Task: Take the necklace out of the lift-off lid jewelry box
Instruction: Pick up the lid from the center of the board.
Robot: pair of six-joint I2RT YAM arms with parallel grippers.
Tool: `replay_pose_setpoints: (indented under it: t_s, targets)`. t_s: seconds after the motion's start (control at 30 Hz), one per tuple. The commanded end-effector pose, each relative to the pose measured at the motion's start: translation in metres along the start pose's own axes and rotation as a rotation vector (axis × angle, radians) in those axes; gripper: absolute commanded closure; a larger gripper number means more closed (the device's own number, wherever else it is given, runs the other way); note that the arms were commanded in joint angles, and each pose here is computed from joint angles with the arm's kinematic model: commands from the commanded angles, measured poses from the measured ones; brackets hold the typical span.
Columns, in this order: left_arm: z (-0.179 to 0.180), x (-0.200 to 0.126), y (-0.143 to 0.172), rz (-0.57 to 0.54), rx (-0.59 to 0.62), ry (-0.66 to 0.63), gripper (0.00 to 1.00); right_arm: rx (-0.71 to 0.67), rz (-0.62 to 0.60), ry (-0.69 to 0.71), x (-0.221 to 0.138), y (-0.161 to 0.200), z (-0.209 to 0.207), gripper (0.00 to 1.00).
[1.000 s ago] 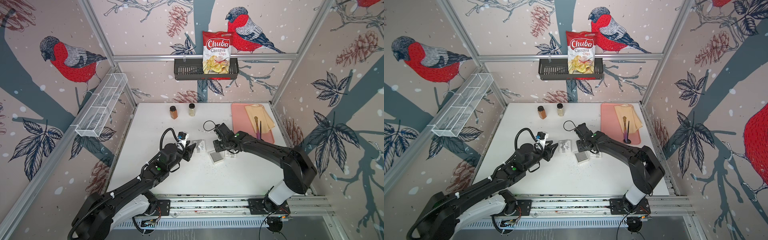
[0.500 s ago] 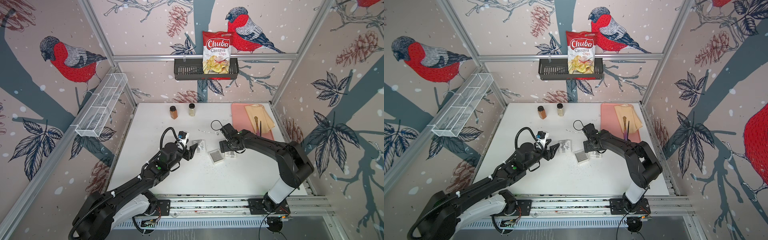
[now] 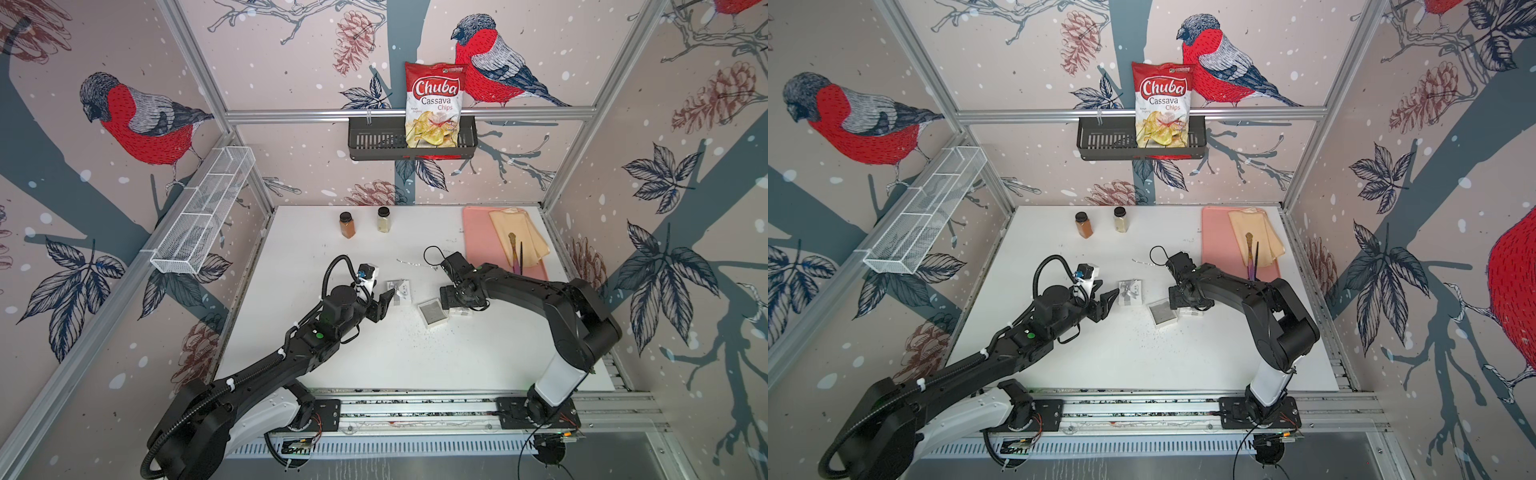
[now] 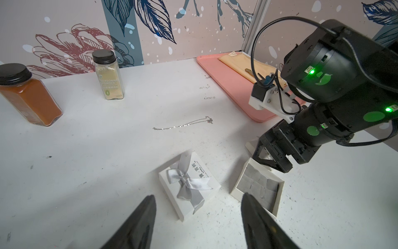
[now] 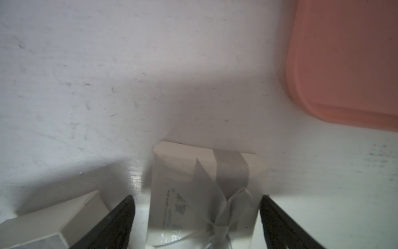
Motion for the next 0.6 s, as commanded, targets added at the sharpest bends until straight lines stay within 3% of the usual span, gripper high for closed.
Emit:
replay_pose_setpoints:
  t_s: [0.0, 0.57]
  targets:
    - [-0.0028, 0.0007, -0.0089, -0.036, 0.006, 0.014, 0.33, 0.021, -0.013, -0.011, -0.0002, -0.0011, 0.0016, 0.11]
    - [-0.0036, -0.0011, -0.0092, -0.039, -0.007, 0.021, 0.33, -0.024, 0.004, 0.0, 0.0029, 0.0029, -0.0066, 0.21]
Point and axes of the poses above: each gripper's point midway between its finger pads, its own x axis out along the fingers, its own z axis along the line the jaws close on, y = z × x, the point moved 5 cm from there along -x, back along the fingers, and after that the axes turned 8 degrees about -x, right-handed, at the moved point
